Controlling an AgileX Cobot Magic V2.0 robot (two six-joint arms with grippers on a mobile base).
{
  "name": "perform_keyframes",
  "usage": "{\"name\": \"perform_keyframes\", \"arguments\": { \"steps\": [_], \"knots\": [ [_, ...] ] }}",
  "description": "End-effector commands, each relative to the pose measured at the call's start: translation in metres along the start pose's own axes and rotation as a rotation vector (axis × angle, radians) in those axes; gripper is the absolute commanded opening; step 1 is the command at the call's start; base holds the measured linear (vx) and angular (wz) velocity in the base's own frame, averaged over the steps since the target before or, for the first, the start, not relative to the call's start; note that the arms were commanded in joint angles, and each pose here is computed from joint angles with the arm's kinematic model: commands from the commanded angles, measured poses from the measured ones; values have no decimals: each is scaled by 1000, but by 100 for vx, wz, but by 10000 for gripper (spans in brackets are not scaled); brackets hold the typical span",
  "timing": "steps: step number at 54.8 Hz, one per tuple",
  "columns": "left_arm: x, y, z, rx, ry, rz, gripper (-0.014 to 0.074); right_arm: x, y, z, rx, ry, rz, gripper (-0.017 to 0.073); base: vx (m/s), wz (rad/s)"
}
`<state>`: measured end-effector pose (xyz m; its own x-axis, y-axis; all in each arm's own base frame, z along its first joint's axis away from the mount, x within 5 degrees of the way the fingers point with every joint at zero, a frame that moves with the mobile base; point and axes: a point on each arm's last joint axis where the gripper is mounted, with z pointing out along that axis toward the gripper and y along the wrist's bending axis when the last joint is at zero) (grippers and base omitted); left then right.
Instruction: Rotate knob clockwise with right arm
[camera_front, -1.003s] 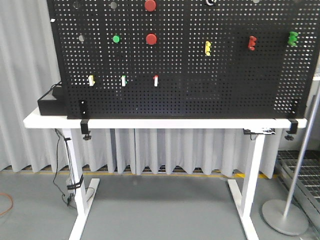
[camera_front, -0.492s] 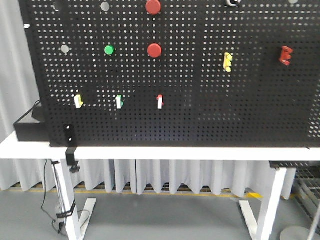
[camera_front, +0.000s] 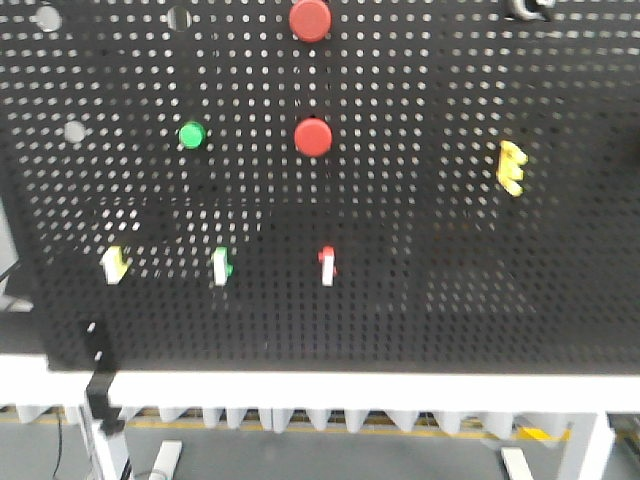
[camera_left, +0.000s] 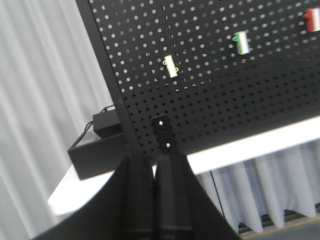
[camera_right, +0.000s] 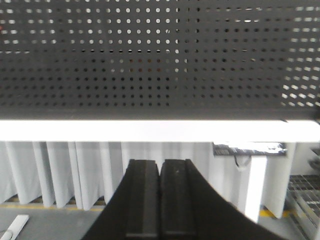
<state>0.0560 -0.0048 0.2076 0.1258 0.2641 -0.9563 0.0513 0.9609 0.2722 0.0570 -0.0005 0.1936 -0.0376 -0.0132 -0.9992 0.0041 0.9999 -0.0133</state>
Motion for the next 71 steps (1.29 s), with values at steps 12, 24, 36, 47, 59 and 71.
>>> {"name": "perform_keyframes", "arguments": {
  "steps": [12,24,36,47,59,71],
  "knots": [
    [3,-2,-1,-5,-61,-10,-6,-6,0,-1,1,-85,-8,-4,34,3],
    [3,-2,-1,-5,-61,-10,-6,-6,0,-1,1,-85,-8,-4,28,1],
    [3,-2,-1,-5,-61,-10,-6,-6,0,-1,1,-85,-8,-4,12,-4],
    [3,-2,-1,-5,-61,-10,-6,-6,0,-1,1,-85,-8,-4,2,-2],
    [3,-2,-1,-5,-61,-10,-6,-6,0,-1,1,-85,-8,-4,0,0],
    [3,-2,-1,-5,-61,-10,-6,-8,0,-1,-1,-118,-12,-4,0,0]
  ]
}}
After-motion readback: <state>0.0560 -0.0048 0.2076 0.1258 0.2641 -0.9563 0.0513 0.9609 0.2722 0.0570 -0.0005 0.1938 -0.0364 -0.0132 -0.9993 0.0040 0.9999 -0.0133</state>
